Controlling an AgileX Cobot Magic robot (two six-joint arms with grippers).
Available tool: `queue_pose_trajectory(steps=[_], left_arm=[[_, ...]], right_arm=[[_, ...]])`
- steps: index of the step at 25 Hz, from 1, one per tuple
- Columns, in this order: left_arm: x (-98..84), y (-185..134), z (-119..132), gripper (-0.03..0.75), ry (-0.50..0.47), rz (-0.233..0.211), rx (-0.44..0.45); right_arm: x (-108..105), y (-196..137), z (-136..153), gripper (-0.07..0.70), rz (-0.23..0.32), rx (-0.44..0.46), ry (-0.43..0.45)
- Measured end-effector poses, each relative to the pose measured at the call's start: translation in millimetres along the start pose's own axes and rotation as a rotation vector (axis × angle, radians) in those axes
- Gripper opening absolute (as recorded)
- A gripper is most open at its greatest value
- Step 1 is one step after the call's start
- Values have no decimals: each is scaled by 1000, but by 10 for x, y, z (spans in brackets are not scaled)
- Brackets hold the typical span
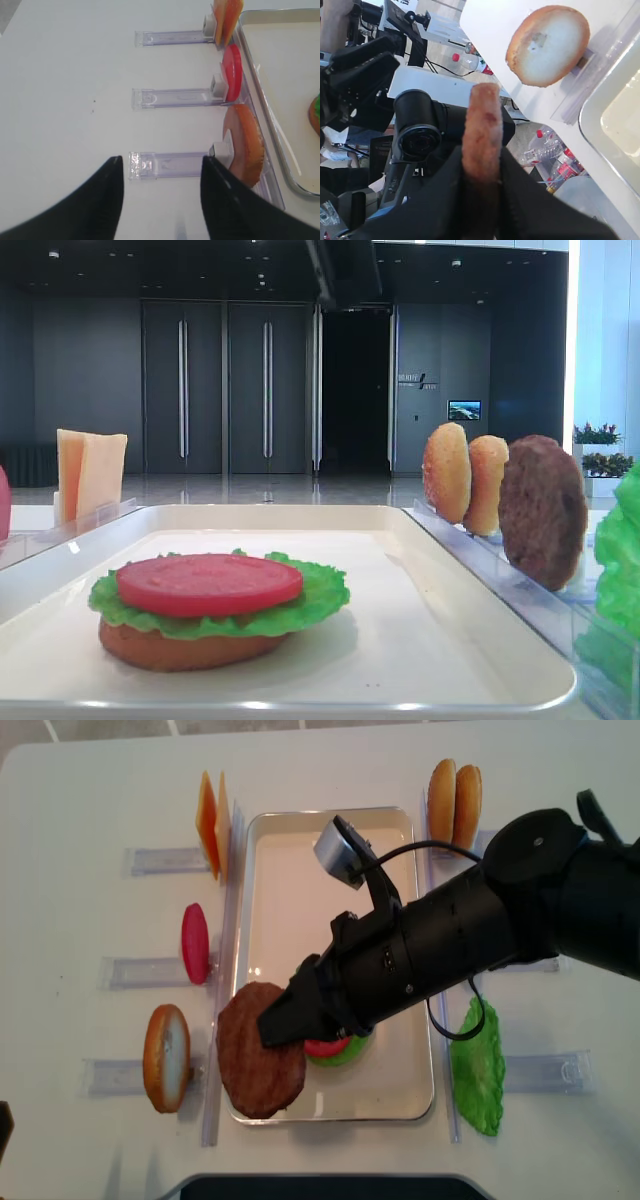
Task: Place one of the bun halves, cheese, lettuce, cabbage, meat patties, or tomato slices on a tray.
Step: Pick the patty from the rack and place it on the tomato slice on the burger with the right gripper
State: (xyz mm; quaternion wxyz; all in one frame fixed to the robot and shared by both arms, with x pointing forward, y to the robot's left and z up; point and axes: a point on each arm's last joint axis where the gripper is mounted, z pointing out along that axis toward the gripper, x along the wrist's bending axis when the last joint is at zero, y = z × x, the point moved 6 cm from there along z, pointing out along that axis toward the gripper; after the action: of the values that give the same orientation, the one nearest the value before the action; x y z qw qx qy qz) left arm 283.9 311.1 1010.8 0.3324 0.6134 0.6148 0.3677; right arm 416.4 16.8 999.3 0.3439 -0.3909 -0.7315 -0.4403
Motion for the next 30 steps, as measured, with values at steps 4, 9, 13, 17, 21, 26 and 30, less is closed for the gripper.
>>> queue_pose_trajectory(steps=[4,9,13,17,21,26,30], left_arm=[[0,0,0,380,0,0,0],[0,0,0,380,0,0,0],[0,0,0,380,0,0,0],[0,0,0,378,0,0,0],[0,0,0,364,0,0,0],[0,0,0,359,0,0,0],[0,0,0,358,0,0,0]], right_arm=[[-195,18,143,142,33,-5,34],[-464,139,168,142,99,-51,87],[-698,217,101,142,136,-81,60],[-858,236,64,142,126,-89,0],[-990,206,56,142,97,-73,-83],[-1051,207,52,142,90,-75,-122],[-1112,213,42,142,82,-81,-164]])
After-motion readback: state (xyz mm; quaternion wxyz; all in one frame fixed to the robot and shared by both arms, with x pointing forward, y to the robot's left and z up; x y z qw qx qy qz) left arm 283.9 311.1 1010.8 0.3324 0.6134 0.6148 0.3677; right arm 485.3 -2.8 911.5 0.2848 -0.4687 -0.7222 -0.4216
